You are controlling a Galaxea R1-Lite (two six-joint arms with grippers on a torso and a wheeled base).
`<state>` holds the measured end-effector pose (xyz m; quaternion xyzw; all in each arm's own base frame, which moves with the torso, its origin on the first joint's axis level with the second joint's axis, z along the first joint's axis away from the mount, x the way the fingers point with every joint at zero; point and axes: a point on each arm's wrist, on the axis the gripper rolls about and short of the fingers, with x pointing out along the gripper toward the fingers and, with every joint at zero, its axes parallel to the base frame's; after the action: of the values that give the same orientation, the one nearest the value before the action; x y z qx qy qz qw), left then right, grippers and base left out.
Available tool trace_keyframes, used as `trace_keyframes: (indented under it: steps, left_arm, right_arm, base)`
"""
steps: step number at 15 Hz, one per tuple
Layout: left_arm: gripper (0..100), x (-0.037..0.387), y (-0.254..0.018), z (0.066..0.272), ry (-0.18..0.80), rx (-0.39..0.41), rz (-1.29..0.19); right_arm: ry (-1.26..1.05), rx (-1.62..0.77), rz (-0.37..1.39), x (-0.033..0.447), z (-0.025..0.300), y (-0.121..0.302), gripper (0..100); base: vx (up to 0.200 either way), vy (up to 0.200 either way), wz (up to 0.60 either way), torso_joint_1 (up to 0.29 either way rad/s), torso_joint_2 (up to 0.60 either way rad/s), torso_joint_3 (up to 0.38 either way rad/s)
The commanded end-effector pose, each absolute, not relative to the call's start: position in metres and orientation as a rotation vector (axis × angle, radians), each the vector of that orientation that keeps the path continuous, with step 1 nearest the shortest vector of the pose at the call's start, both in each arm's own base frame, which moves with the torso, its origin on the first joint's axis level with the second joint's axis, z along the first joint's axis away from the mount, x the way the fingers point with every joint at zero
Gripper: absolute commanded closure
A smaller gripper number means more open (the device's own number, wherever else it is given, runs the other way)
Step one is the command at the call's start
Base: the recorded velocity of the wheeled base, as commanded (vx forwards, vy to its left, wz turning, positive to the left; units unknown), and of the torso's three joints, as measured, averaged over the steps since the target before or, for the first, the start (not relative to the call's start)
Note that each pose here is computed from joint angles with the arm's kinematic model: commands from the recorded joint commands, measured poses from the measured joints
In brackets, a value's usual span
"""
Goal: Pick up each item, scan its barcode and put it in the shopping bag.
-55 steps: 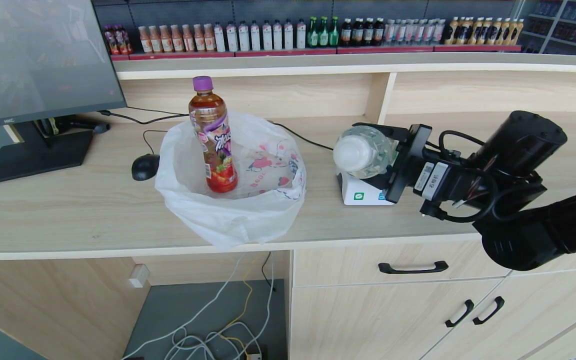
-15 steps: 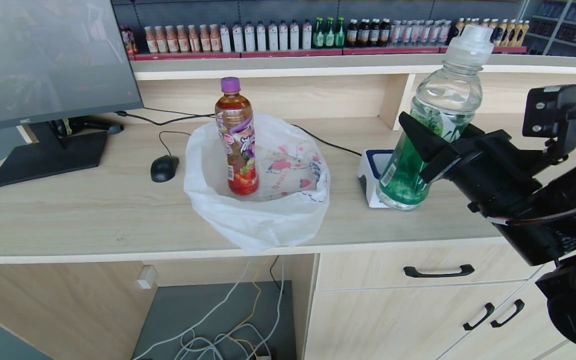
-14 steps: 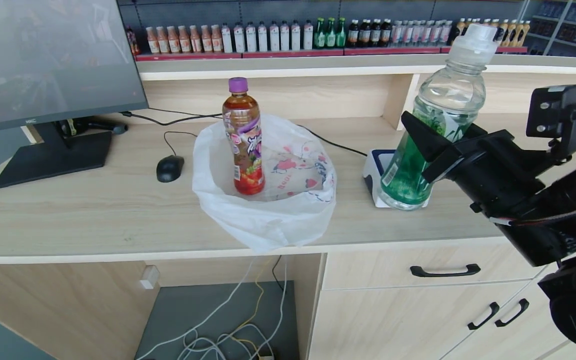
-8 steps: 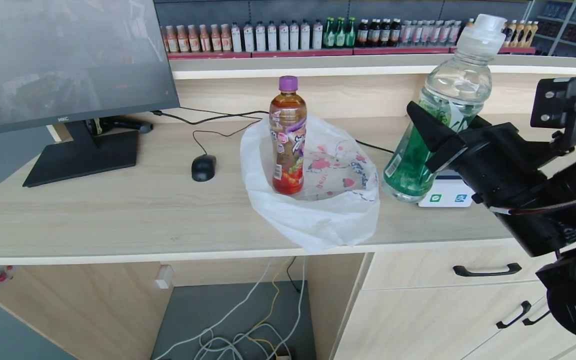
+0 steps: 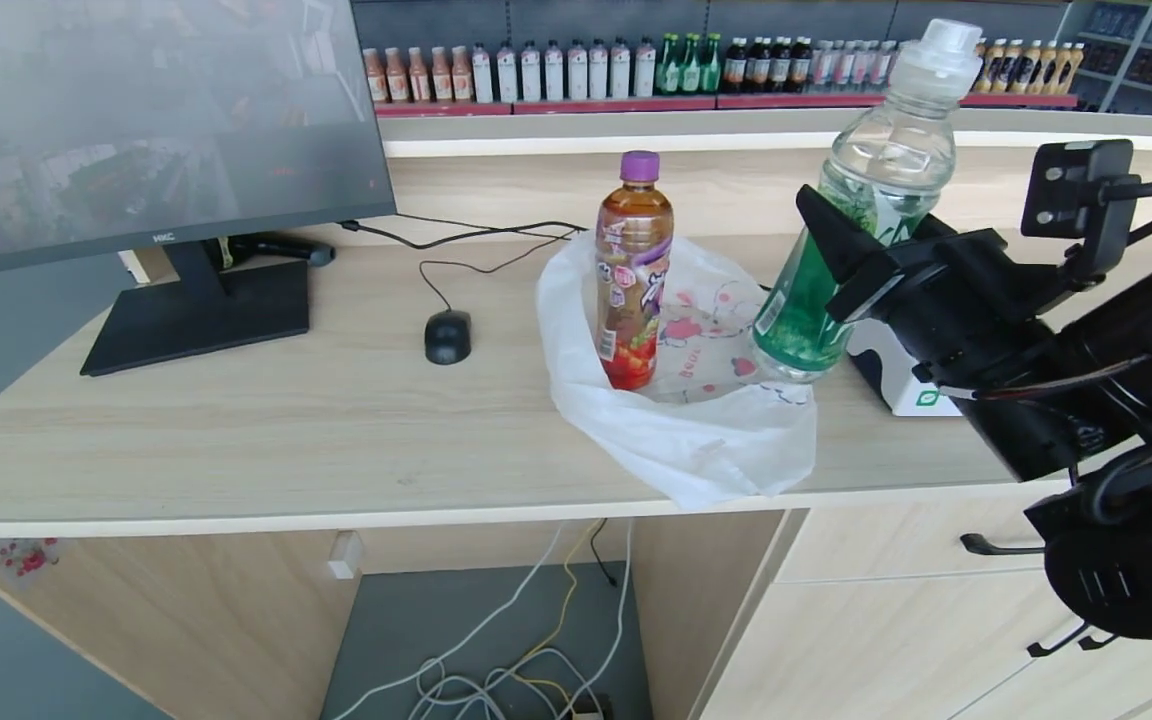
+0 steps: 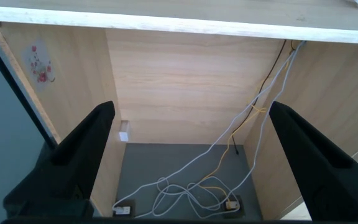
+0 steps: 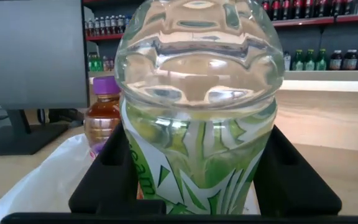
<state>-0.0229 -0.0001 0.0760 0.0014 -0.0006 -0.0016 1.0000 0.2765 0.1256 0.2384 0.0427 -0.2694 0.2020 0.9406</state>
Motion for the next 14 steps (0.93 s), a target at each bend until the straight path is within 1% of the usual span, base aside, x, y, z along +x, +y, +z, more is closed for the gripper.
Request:
trace_keyframes:
  steps: [1,4,6,9,11,14]
  left_arm:
    - [0,-0.023,0.000,0.075,0.000,0.003,-0.003]
    - [0,-0.023,0.000,0.076,-0.002,0.003,-0.003]
    - [0,-0.023,0.000,0.076,-0.002,0.003,-0.003]
    - [0,-0.023,0.000,0.076,-0.002,0.003,-0.003]
    - [0,-0.023,0.000,0.075,0.000,0.003,-0.003]
    - [0,-0.023,0.000,0.076,-0.002,0.003,-0.003]
  right_arm:
    - [-0.530,0.079,0.415,0.282,0.232,0.128,100]
    - [-0.530,0.079,0.418,0.289,0.230,0.132,100]
    - [-0.505,0.070,0.442,0.298,0.220,0.138,100]
    - [-0.555,0.079,0.443,0.314,0.229,0.146,100]
    - [-0.548,0.085,0.471,0.323,0.223,0.161,100]
    - [-0.545,0.086,0.474,0.334,0.216,0.168,100]
  base:
    - [0.000,0.000,0.00,0.000,0.00,0.000]
    - [0.000,0.000,0.00,0.000,0.00,0.000]
    - [0.000,0.000,0.00,0.000,0.00,0.000]
    - [0.000,0.000,0.00,0.000,0.00,0.000]
    - [0.000,0.000,0.00,0.000,0.00,0.000]
    - [0.000,0.000,0.00,0.000,0.00,0.000]
